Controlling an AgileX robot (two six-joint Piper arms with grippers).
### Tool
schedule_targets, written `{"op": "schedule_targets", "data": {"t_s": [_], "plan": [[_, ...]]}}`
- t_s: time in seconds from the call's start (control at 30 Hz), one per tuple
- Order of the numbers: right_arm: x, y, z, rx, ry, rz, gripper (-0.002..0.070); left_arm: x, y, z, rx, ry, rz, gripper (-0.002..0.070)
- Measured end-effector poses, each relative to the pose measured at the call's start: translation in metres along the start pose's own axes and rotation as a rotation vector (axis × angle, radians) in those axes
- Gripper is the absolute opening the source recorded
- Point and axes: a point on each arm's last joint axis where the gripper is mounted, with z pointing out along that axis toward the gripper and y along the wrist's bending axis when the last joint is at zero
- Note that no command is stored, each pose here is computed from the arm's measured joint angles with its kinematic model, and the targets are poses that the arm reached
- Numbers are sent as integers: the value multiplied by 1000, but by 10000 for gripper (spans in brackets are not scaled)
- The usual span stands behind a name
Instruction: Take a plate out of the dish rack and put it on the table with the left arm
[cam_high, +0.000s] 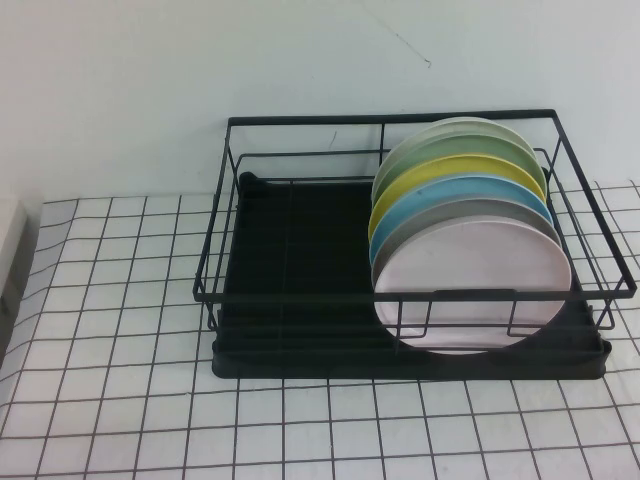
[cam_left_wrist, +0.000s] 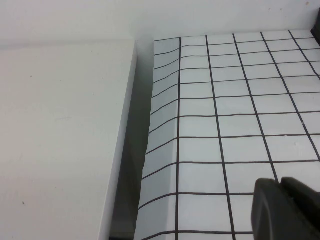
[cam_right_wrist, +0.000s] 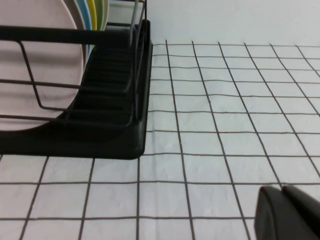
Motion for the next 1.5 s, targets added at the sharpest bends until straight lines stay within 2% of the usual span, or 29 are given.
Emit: {"op": "schedule_targets", "data": {"t_s": [1.33, 1.43, 1.5], "plan": [[0, 0, 0, 0, 0, 0, -1, 0, 0, 0, -1, 0, 3, -3], [0, 0, 0, 0, 0, 0, -1, 0, -1, 0, 7, -2, -21, -3], [0, 0, 0, 0, 0, 0, -1, -2, -3, 0, 31, -17, -89, -3]]}}
